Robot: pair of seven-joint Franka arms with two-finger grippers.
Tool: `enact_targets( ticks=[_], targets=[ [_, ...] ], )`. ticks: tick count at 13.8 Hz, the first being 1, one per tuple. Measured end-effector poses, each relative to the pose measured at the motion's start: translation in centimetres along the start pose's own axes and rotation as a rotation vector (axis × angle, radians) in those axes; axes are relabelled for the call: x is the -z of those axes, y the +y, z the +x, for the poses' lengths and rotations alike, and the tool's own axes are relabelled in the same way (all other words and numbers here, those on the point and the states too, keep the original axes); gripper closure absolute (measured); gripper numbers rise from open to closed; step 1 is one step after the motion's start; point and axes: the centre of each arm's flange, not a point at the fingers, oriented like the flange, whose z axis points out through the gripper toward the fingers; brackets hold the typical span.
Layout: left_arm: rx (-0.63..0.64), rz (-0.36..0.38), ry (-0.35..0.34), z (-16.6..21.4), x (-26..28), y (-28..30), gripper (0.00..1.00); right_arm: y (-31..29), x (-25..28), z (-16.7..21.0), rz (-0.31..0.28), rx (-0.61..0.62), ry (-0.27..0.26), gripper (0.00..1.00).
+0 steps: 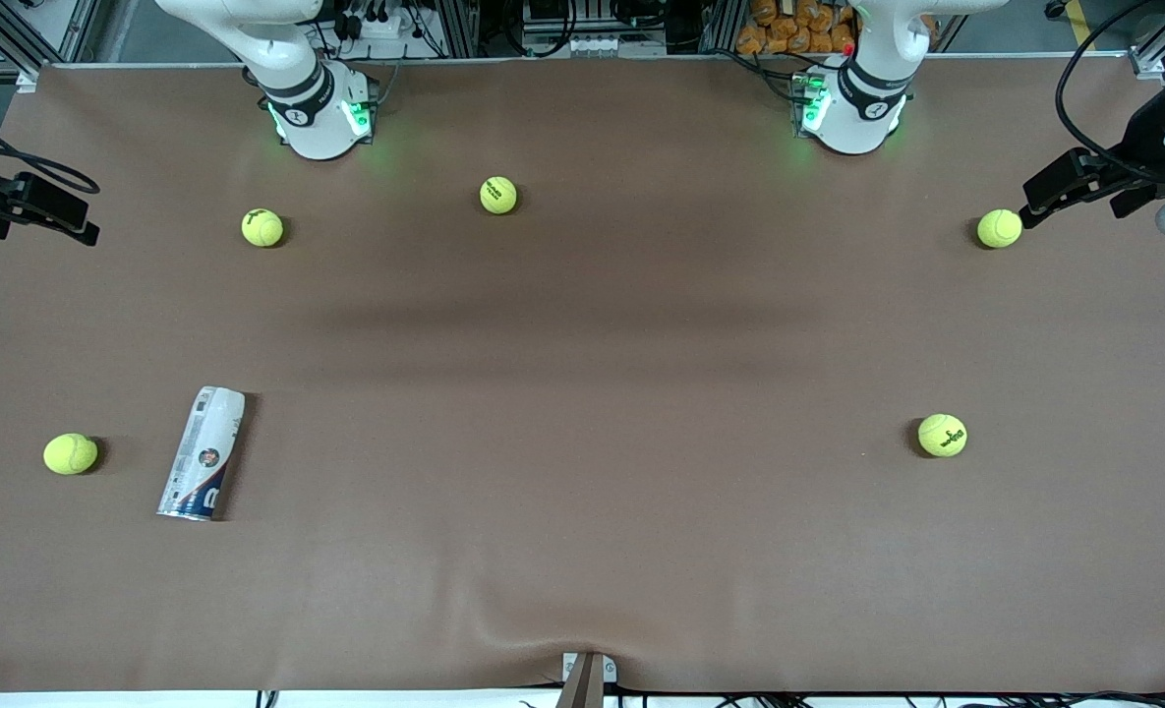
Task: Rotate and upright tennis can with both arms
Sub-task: 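Reach the right gripper toward the lying tennis can, then lower the right gripper and grasp the tennis can around its body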
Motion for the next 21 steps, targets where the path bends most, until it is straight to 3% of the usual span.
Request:
enact_targets(
  ticks=[8,12,15,18,21],
  targets=[
    [0.003,0.006,0.0,0.2,0.0,-0.2,0.0,0.0,-0.7,0.0,-0.002,0.0,-0.025,0.0],
    [0.0,0.009,-0.015,0.7,-0.9,0.0,0.0,0.4,-3.9,1.6,-0.005,-0.008,-0.089,0.0],
    [0.007,0.008,-0.013,0.6,-0.7,0.0,0.0,1.4,-9.1,5.0,-0.004,-0.028,-0.148,0.0],
    [0.007,0.008,-0.012,0.5,-0.6,0.1,0.0,3.7,-16.8,10.3,0.006,-0.067,-0.145,0.0],
    [0.007,0.009,-0.015,0.5,-0.7,0.1,0.0,6.4,-25.7,13.4,0.042,-0.087,-0.234,0.0]
  ],
)
